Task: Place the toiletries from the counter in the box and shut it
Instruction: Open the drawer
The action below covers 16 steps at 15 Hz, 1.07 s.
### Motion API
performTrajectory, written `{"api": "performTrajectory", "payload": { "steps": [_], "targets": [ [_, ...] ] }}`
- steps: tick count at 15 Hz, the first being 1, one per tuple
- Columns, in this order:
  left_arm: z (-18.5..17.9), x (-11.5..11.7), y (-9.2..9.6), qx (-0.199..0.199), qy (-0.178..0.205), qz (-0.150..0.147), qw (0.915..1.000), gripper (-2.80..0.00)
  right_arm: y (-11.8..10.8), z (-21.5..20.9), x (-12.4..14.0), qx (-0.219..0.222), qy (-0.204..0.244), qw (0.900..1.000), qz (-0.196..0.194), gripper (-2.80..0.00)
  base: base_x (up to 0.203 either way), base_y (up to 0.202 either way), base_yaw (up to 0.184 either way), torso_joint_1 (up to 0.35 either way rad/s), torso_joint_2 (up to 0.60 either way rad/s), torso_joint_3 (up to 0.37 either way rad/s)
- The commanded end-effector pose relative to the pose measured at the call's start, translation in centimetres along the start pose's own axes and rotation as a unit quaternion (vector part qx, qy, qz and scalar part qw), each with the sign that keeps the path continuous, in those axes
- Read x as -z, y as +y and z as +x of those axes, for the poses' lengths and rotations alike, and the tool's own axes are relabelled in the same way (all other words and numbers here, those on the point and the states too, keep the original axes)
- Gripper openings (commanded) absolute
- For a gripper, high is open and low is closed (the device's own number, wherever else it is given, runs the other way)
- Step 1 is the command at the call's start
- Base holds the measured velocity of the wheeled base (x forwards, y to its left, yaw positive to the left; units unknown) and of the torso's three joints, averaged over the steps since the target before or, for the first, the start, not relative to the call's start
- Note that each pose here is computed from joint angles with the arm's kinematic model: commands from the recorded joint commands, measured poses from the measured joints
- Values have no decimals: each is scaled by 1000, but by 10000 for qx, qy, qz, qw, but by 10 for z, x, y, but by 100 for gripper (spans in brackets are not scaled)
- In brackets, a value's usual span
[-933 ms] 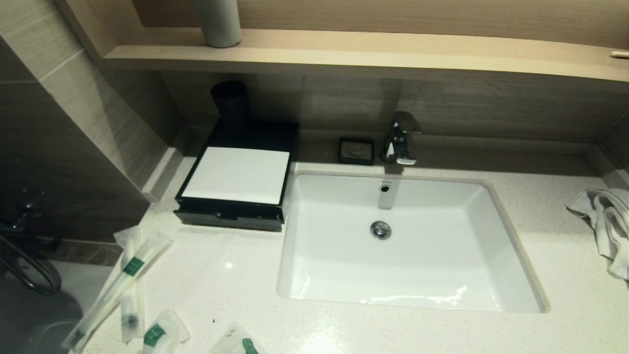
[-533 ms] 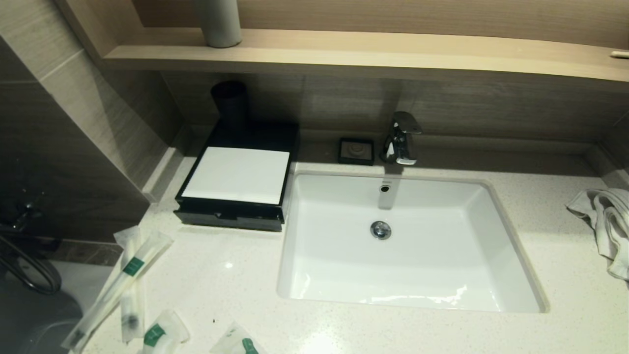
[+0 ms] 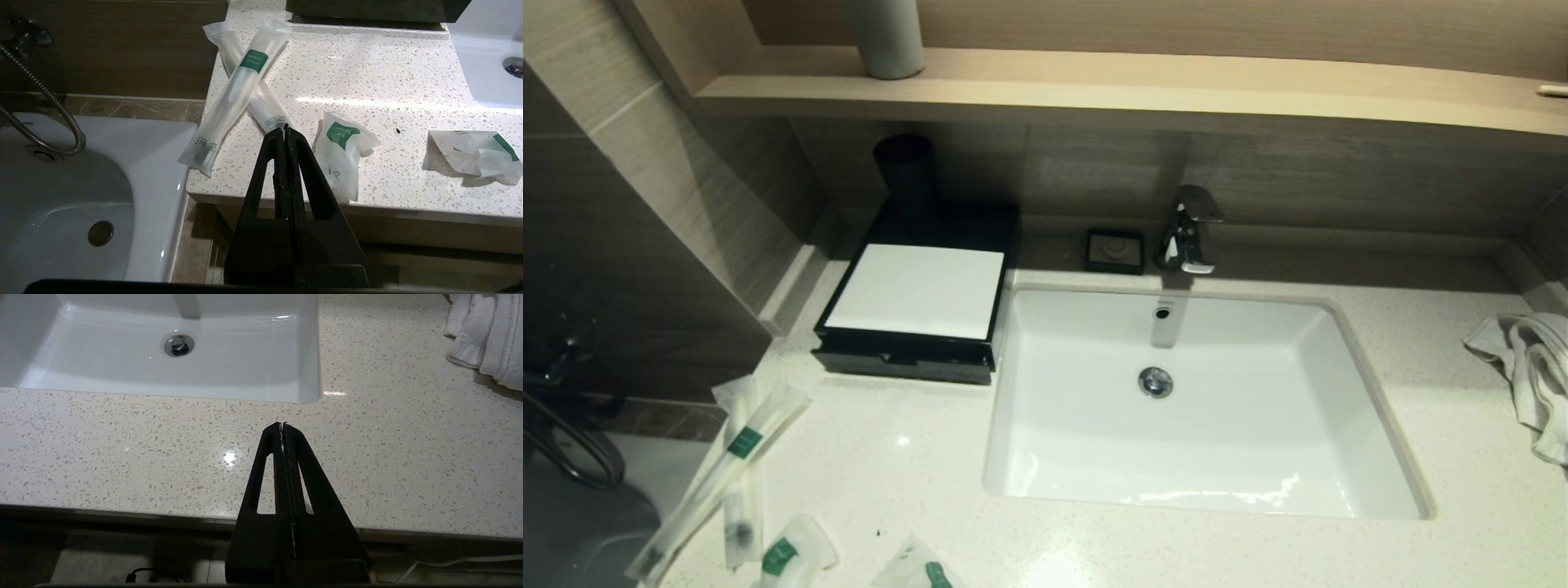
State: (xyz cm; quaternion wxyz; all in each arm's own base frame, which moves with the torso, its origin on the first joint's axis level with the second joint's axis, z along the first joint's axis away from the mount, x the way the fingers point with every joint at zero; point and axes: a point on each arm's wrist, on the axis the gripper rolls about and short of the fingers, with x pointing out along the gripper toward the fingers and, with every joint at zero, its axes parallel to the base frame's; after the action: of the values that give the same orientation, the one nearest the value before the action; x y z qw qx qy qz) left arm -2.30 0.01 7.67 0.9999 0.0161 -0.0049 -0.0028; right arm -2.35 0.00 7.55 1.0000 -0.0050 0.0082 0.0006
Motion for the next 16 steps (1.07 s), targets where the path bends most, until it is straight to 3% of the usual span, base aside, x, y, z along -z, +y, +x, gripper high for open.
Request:
{"api": "performTrajectory", "payload": {
  "steps": [1,11,16],
  "targets": [
    [0,0,0,2,3,-9,10000,-280,0,0,0,-2,2,10000,-4,-280,0,0,0,0,0,0],
    [0,0,0,-14,-5,0,10000,-280,0,0,0,-2,9,10000,-3,-280,0,0,0,0,0,0],
    [-9,-28,1,-70,-503,-16,9987,-280,0,0,0,-2,5,10000,-4,-280,0,0,0,0,0,0]
  ]
}}
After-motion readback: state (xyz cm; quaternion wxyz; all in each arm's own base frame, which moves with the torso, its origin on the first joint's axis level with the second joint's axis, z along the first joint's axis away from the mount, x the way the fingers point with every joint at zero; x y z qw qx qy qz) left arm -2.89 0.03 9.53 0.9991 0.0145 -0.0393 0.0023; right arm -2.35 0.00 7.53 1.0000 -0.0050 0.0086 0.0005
